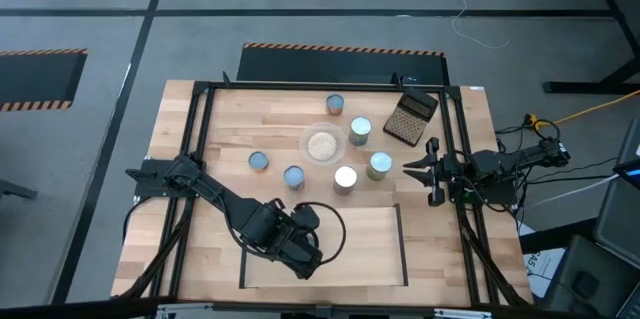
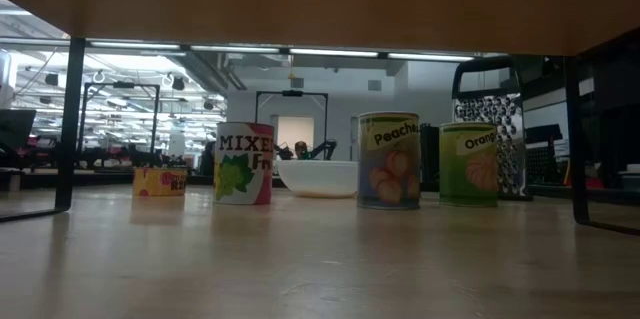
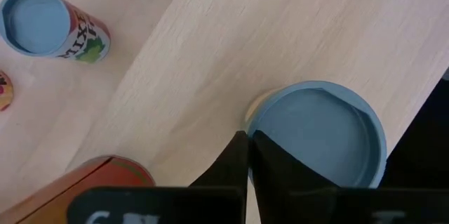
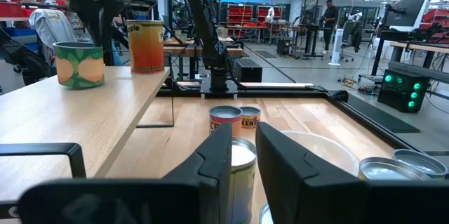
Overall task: Pick and place cans onto a shelf
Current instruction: Put the small canned peaches on the shelf
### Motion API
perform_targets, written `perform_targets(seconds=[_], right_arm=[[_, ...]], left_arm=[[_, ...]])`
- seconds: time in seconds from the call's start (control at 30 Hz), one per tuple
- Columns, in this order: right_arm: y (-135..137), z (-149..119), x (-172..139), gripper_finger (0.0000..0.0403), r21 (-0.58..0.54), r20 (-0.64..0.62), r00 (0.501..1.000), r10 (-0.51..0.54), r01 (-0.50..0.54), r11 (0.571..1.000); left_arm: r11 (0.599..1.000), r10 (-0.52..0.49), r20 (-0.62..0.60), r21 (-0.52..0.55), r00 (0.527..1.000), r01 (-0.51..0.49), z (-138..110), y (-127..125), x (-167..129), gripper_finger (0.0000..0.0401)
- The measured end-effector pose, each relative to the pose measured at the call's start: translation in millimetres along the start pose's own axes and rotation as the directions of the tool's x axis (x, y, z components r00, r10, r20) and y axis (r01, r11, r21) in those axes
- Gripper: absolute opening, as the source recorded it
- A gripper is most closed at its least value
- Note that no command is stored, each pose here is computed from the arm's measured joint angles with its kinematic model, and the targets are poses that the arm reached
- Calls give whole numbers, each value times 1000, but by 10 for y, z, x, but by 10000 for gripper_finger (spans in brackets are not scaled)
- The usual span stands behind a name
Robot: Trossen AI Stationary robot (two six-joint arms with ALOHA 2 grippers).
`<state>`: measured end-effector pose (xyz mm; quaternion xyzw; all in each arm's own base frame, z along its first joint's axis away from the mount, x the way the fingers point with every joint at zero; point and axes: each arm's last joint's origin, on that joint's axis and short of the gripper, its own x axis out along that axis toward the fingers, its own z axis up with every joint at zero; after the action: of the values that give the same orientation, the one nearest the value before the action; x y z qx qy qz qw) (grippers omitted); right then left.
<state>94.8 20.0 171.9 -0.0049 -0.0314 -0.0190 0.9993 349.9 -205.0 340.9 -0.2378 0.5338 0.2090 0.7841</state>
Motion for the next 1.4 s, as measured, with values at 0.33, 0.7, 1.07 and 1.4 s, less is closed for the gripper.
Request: perform_targets(seconds=[0.33, 0.7, 1.07, 1.4], right_arm=[[0, 0, 0, 71, 0, 0, 1000, 0, 0, 1000], [0, 0, 0, 71, 0, 0, 1000, 0, 0, 1000], [0, 0, 0, 71, 0, 0, 1000, 0, 0, 1000], [0, 0, 0, 71, 0, 0, 1000, 0, 0, 1000]], left_arm=[[1000, -5, -8, -1, 1000, 5, 1, -1, 1, 16], [999, -34, -34, -5, 999, 33, -2, -19, -1, 19], [999, -39, -40, -7, 998, 39, -2, -22, -1, 58], [999, -37, -41, -16, 998, 36, 64, 8, 15, 88]])
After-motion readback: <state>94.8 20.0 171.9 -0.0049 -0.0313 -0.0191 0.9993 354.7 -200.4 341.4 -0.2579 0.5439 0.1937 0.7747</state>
